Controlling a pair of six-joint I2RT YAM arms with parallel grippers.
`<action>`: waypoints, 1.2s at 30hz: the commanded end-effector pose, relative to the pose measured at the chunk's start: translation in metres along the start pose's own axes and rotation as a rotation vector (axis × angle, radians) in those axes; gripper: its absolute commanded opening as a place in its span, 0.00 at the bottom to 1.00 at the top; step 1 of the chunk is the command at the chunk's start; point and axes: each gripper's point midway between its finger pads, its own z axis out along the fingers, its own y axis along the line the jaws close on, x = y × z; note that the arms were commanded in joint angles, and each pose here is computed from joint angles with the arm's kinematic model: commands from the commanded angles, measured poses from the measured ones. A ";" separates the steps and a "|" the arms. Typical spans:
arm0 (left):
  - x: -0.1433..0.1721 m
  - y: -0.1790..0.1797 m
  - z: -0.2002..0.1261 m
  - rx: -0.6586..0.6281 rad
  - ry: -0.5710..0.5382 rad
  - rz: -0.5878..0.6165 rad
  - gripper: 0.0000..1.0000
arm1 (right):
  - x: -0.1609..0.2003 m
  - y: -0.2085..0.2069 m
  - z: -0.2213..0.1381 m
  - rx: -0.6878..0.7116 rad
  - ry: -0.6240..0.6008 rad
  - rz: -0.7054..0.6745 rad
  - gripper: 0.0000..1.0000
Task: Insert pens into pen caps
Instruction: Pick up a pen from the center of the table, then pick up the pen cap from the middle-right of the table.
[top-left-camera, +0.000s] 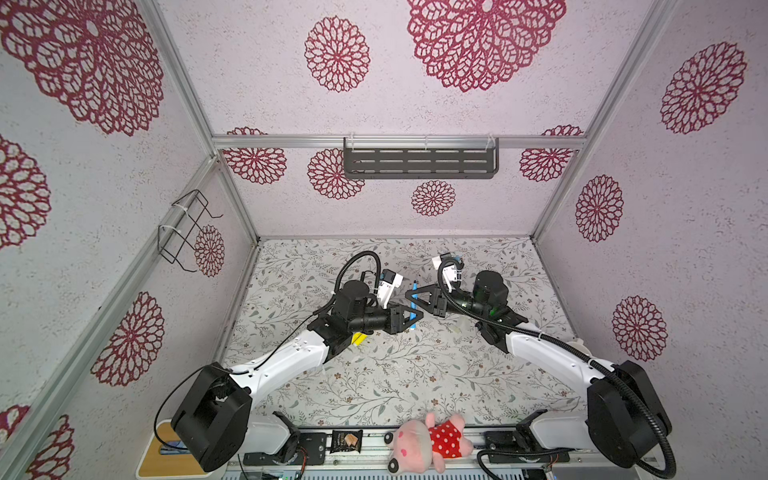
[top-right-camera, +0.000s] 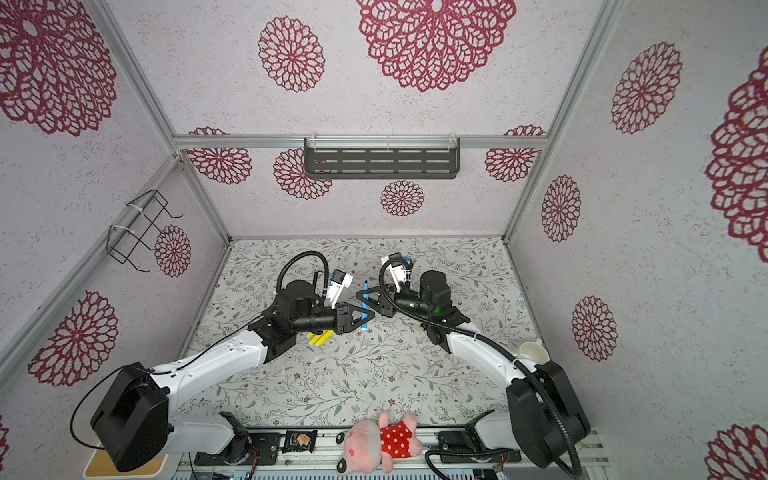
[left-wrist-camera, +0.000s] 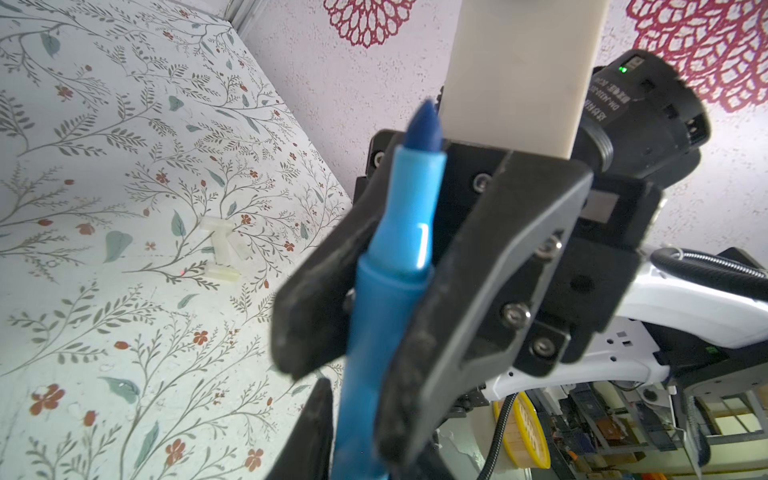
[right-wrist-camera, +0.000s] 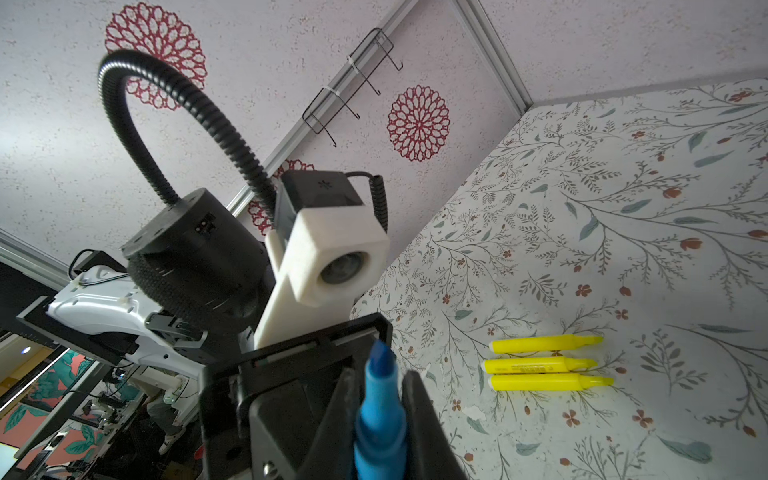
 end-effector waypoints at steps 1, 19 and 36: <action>-0.003 -0.006 0.001 0.017 0.008 0.012 0.17 | -0.010 0.018 0.001 -0.048 -0.015 -0.076 0.00; 0.004 0.007 -0.005 -0.014 0.022 0.010 0.00 | -0.022 0.035 -0.009 0.015 0.013 -0.181 0.72; 0.023 0.089 -0.042 -0.526 0.063 0.027 0.00 | -0.030 -0.108 -0.149 1.019 0.053 -0.050 0.81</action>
